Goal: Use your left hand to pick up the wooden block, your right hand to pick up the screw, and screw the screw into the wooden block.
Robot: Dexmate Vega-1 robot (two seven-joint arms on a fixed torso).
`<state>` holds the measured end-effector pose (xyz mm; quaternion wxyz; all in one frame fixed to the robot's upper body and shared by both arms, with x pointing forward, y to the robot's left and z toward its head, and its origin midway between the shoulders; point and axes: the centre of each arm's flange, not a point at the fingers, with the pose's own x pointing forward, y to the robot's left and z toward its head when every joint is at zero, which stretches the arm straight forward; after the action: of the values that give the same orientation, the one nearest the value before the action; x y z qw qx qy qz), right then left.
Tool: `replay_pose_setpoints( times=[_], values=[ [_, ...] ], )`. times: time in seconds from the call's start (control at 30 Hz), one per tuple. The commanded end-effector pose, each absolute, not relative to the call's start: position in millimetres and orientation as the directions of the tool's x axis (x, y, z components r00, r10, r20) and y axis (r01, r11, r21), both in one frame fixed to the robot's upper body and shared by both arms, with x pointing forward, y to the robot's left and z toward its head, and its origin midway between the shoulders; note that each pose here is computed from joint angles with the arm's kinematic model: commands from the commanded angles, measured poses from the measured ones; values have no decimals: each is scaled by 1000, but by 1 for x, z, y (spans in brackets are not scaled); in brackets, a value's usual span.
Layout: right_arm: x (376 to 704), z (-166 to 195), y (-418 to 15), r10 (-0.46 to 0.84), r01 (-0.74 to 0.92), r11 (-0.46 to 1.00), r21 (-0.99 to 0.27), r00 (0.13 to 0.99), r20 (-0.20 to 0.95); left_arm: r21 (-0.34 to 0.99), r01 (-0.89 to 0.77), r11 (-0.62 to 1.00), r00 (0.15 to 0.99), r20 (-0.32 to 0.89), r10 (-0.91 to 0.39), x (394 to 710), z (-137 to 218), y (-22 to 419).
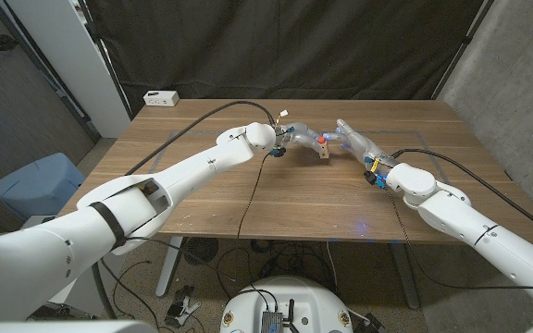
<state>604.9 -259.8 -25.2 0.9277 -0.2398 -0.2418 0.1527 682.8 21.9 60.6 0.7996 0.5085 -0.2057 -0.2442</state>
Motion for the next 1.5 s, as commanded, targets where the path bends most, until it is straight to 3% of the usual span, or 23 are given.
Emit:
replay_pose_setpoints(
  times=[0.03, 1.5],
  values=[
    [600, -27, -259, 400, -167, 836, -523, 838, 371, 912, 183, 367, 796, 82, -600, 683, 60, 23],
    [585, -38, -249, 413, -183, 830, -528, 837, 359, 911, 190, 366, 791, 79, -606, 687, 61, 19]
  ],
)
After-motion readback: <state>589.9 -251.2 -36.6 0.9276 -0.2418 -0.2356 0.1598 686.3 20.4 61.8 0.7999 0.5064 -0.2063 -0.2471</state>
